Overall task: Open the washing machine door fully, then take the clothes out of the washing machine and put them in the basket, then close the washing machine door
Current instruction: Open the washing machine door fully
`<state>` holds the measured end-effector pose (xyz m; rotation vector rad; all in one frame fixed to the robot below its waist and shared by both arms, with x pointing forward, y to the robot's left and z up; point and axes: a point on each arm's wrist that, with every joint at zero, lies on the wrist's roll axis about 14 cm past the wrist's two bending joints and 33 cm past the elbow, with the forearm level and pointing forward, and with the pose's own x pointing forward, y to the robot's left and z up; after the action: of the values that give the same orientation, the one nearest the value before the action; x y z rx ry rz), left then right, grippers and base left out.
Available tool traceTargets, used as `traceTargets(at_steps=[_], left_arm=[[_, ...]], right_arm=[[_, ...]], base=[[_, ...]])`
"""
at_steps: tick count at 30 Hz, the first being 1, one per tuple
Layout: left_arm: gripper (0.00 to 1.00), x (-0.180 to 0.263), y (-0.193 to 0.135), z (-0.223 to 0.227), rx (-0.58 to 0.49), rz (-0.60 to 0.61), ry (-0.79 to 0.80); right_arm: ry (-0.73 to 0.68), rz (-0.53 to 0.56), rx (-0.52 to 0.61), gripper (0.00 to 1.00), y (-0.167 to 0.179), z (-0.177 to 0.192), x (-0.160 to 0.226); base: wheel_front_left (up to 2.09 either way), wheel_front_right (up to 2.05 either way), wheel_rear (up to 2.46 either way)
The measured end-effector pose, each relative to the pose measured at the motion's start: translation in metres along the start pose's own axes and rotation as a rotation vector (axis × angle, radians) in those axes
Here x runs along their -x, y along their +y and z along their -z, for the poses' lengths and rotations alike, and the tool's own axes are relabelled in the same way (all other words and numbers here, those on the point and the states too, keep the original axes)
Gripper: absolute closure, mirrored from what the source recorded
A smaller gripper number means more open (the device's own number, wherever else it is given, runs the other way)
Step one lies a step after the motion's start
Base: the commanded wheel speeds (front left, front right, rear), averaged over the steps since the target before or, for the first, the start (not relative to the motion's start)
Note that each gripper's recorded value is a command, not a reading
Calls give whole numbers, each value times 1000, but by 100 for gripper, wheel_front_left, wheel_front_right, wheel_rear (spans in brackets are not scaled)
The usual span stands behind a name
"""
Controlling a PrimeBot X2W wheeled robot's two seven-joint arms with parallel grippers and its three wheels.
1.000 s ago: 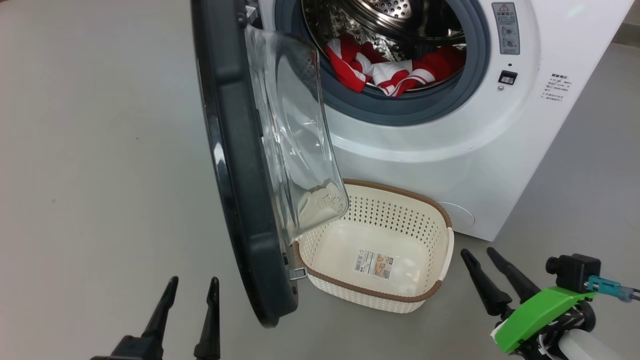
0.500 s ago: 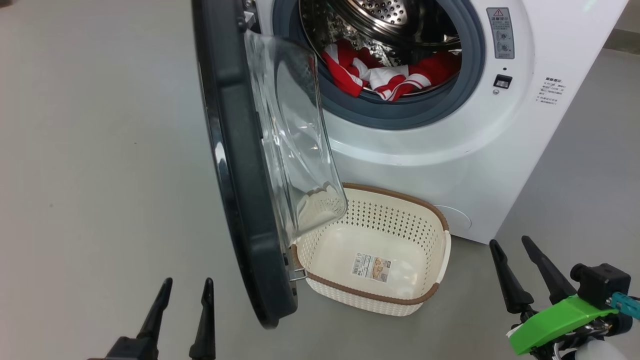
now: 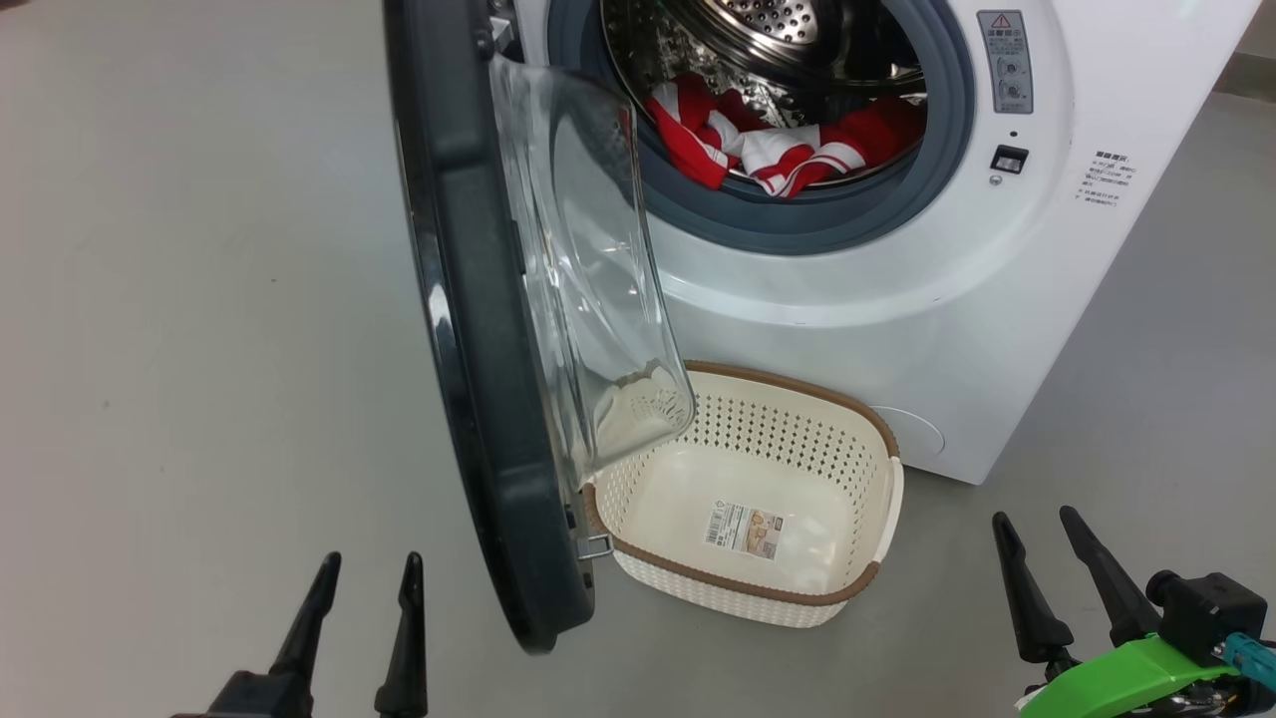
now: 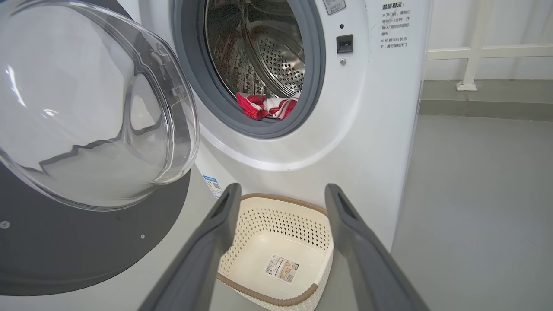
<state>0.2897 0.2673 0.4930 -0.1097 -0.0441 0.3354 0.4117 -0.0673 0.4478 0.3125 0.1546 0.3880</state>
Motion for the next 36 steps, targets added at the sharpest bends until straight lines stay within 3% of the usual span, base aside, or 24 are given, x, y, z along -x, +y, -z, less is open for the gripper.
traceTargets(at_steps=[10, 11, 13, 17, 21, 23, 27, 31, 36], left_arm=[[0, -1, 1, 0, 1, -9, 2], [29, -1, 3, 0, 7, -16, 1], [100, -2, 7, -2, 17, -38, -6], [100, -4, 13, -15, 30, -58, -47], [100, -14, 18, -63, 53, -77, -196], [100, -17, 6, -108, 65, -42, -336], [100, -12, -33, -141, 69, 77, -441], [100, -6, -81, -135, 99, 220, -419], [100, 0, -118, -90, 140, 331, -268]], right_arm=[[-1, 12, 18, 0, -4, 0, 1], [-3, 14, 18, 0, -5, -1, 1], [-7, 16, 19, 0, -5, -2, 1], [-10, 16, 25, 0, -5, -3, 1], [-8, 15, 31, 0, -6, -2, 0], [-4, 16, 30, 0, -6, 0, 0], [-2, 20, 29, 0, -8, 0, 1], [-4, 28, 28, 0, -10, 0, 3], [-2, 35, 26, 0, -13, 1, 4]], base=[[0, 0, 0], [0, 0, 0], [0, 0, 0], [0, 0, 0], [0, 0, 0], [0, 0, 0], [0, 0, 0], [0, 0, 0], [0, 0, 0]])
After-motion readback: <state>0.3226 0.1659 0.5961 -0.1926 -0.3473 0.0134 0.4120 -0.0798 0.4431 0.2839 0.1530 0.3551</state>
